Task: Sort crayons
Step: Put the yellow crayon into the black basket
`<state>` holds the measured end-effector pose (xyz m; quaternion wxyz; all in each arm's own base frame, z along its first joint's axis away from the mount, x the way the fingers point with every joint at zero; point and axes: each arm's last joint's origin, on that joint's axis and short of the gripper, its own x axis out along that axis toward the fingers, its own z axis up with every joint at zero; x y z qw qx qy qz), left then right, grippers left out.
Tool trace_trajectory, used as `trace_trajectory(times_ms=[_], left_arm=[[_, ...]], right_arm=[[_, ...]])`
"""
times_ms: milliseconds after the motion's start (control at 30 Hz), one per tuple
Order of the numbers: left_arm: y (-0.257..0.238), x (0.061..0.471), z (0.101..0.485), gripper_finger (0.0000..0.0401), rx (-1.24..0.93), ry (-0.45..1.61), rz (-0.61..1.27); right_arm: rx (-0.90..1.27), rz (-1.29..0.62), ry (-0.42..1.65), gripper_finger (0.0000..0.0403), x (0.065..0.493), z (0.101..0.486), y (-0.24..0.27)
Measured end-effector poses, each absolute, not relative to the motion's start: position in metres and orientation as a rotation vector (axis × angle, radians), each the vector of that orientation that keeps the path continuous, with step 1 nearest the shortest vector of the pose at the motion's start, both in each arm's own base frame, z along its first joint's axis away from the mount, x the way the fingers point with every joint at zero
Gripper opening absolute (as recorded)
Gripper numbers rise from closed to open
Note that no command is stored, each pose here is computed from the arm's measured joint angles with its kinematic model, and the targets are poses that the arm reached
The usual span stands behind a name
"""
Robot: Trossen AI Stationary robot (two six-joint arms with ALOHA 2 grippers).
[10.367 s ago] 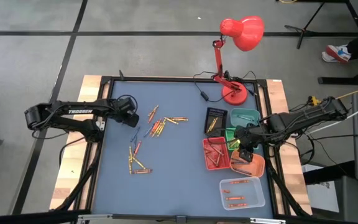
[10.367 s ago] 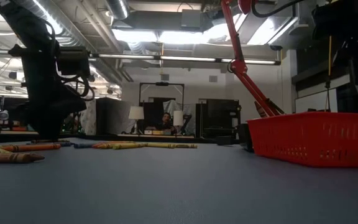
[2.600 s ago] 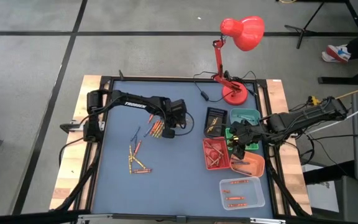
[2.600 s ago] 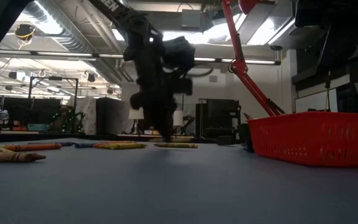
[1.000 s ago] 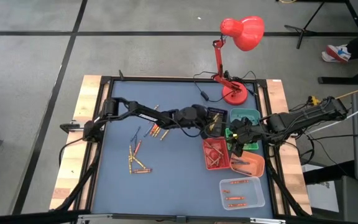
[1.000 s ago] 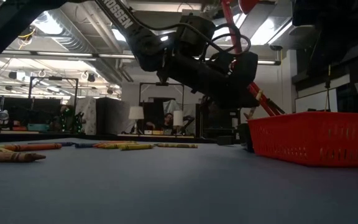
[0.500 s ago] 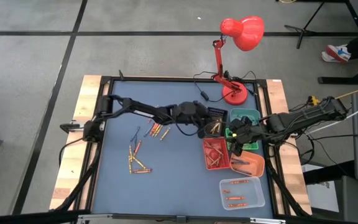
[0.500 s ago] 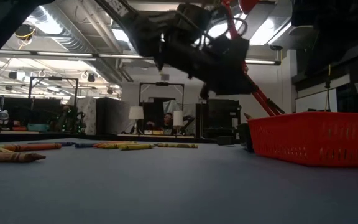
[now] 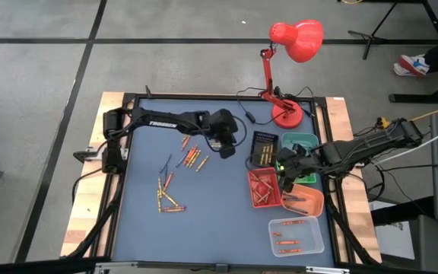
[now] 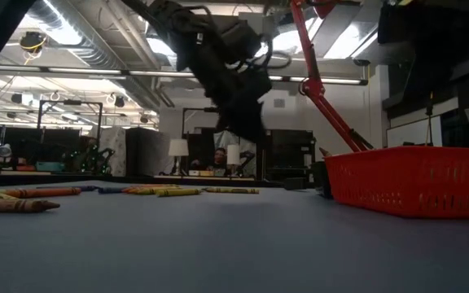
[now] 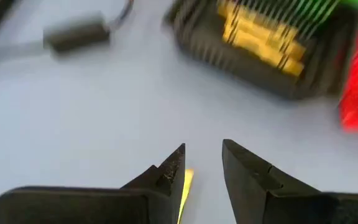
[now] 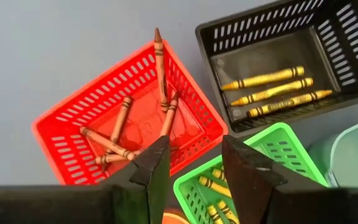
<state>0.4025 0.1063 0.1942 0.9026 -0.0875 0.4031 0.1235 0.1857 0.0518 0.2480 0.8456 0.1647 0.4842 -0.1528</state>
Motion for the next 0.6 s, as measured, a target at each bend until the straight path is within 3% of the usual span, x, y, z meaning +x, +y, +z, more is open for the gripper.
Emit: trace_trajectory(times_ms=[200,600], left_arm=[[0.112,0.388,0.184,0.0092,-0.212,0.994,0.275],[0.107,0.381,0.178,0.0092,-0.134,1.105,0.212]], right_arm=[[0.303,-0.323,1.066,0.0145,0.192,0.24,0.054],[0.279,-0.322,1.091,0.0145,0.196,0.235,0.055]])
